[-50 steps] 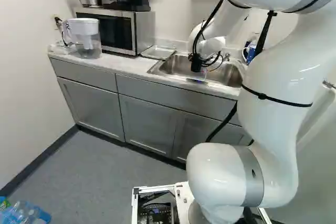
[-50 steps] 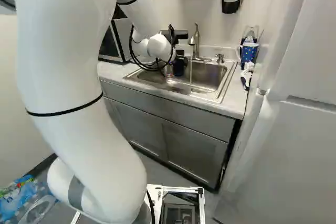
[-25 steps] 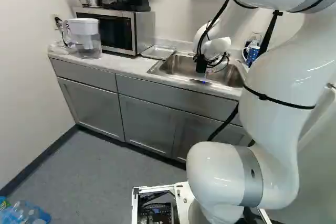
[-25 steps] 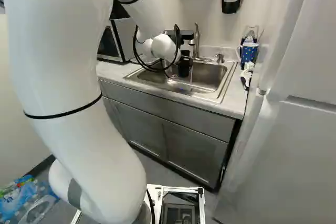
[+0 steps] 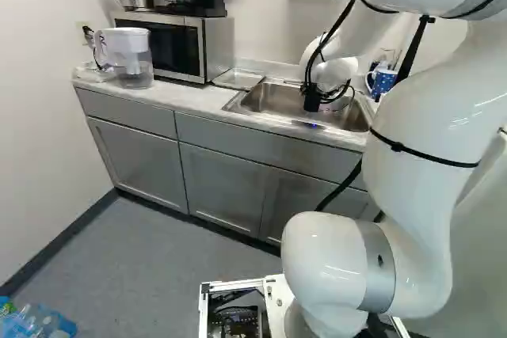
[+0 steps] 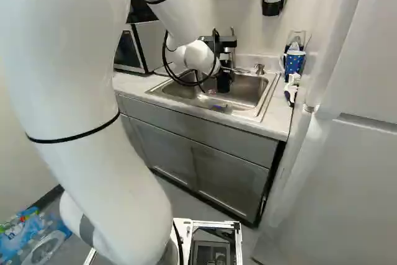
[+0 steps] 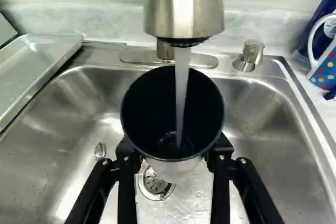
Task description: Rinse the cup and place it in the tray
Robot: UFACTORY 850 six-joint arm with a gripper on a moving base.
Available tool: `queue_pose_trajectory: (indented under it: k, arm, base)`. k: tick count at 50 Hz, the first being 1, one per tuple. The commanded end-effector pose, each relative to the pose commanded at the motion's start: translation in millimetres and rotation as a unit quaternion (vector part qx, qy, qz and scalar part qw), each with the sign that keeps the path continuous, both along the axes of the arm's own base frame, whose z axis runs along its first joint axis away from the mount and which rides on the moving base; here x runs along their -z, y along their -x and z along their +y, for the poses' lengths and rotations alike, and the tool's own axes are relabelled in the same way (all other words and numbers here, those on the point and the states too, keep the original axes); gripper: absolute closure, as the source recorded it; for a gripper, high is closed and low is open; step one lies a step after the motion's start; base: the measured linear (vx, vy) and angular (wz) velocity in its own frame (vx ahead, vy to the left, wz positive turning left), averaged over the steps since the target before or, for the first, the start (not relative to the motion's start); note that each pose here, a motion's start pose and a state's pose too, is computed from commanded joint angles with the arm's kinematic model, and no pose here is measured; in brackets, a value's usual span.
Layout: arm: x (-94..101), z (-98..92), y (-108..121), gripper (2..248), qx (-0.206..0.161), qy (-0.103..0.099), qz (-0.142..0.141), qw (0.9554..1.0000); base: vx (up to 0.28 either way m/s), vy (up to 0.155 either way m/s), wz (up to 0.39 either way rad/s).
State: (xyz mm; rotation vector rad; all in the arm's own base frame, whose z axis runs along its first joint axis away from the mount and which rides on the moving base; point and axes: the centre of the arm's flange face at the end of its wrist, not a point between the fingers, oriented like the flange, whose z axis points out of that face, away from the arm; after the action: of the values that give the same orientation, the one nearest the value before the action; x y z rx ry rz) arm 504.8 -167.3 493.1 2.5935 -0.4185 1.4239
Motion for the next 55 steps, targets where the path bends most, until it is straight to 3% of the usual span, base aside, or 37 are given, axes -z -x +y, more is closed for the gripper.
queue_pose_trajectory:
  k: [8, 55]
  arm:
    - [0.1, -7.2, -0.3, 124, 0.006, 0.0, 0.0, 1.0]
    - [0.1, -7.2, -0.3, 124, 0.006, 0.0, 0.0, 1.0]
  base:
    - [0.0, 0.0, 0.0]
    - [0.0, 0.0, 0.0]
